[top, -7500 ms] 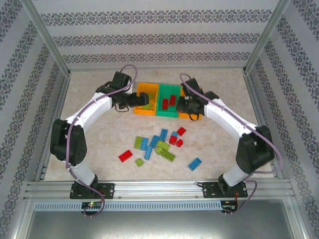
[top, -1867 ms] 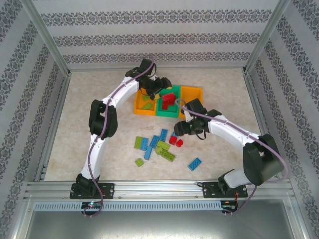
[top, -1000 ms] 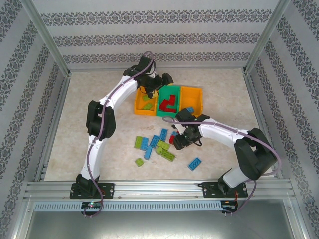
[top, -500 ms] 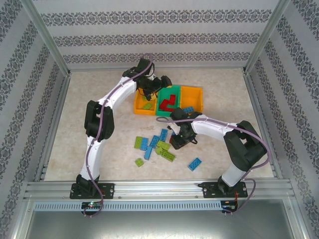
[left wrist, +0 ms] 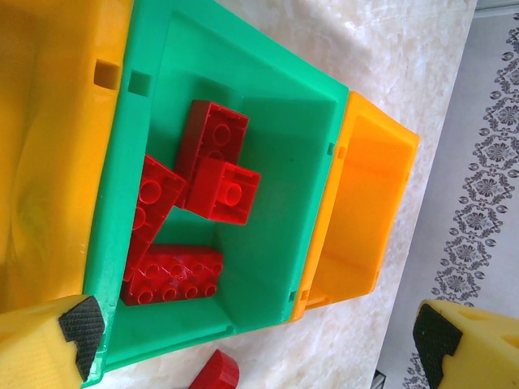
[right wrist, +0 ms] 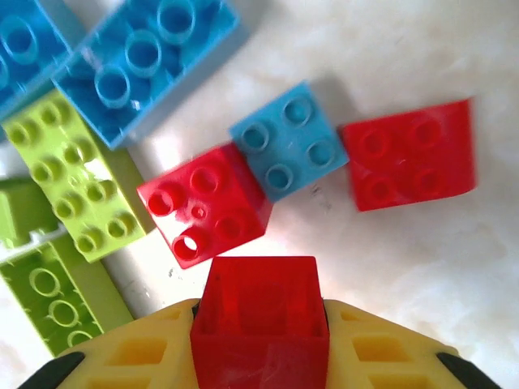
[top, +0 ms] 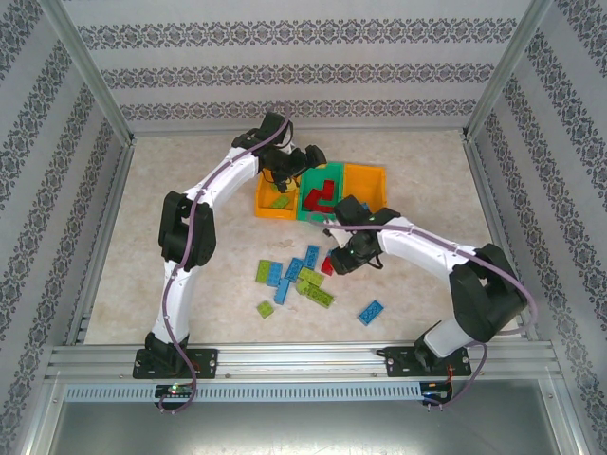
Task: Sort the legos into containers by color
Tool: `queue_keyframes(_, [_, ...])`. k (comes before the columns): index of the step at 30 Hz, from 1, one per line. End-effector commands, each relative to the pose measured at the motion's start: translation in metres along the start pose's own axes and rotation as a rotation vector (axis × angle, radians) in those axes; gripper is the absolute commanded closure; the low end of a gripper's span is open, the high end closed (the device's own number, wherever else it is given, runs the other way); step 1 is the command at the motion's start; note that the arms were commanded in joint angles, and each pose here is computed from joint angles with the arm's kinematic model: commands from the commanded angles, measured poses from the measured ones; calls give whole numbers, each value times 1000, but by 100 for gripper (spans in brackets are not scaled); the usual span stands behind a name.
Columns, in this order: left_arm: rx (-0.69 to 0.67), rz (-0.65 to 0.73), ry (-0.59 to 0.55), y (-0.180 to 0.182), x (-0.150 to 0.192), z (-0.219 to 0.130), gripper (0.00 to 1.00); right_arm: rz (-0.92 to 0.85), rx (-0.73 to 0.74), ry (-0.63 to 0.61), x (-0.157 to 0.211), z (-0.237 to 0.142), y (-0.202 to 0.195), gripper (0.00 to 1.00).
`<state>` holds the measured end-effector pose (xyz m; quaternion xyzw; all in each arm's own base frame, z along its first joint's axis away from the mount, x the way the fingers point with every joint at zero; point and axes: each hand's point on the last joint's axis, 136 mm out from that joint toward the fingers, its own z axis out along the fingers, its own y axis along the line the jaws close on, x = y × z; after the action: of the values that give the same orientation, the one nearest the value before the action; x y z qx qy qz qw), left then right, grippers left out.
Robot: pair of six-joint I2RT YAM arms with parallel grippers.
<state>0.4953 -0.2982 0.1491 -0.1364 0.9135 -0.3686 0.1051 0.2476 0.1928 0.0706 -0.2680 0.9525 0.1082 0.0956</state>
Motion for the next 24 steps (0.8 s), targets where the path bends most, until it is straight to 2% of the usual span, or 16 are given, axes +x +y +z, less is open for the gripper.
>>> queue_keyframes(1, [13,56,-35,-10,-3,-21,0,80,-57,-150,-45,-26,-4,67])
queue_keyframes(3, [-13,68,-34,-5,-1,-23,0,182,-88,-228,-76,-35,-16,67])
queue_keyframes(7, [-57,98,-42,2,1,-31,0,330,-176,-303,-135,-43,-31,67])
queue_keyframes(12, [-109,97,-55,17,5,-41,0,435,-231,-317,-190,-39,-43,67])
queue_keyframes(17, [-144,30,-78,45,7,-55,0,537,-234,-313,-220,-30,-62,67])
queue_keyframes(24, [-252,-10,-95,82,16,-80,0,638,-211,-292,-231,-14,-80,61])
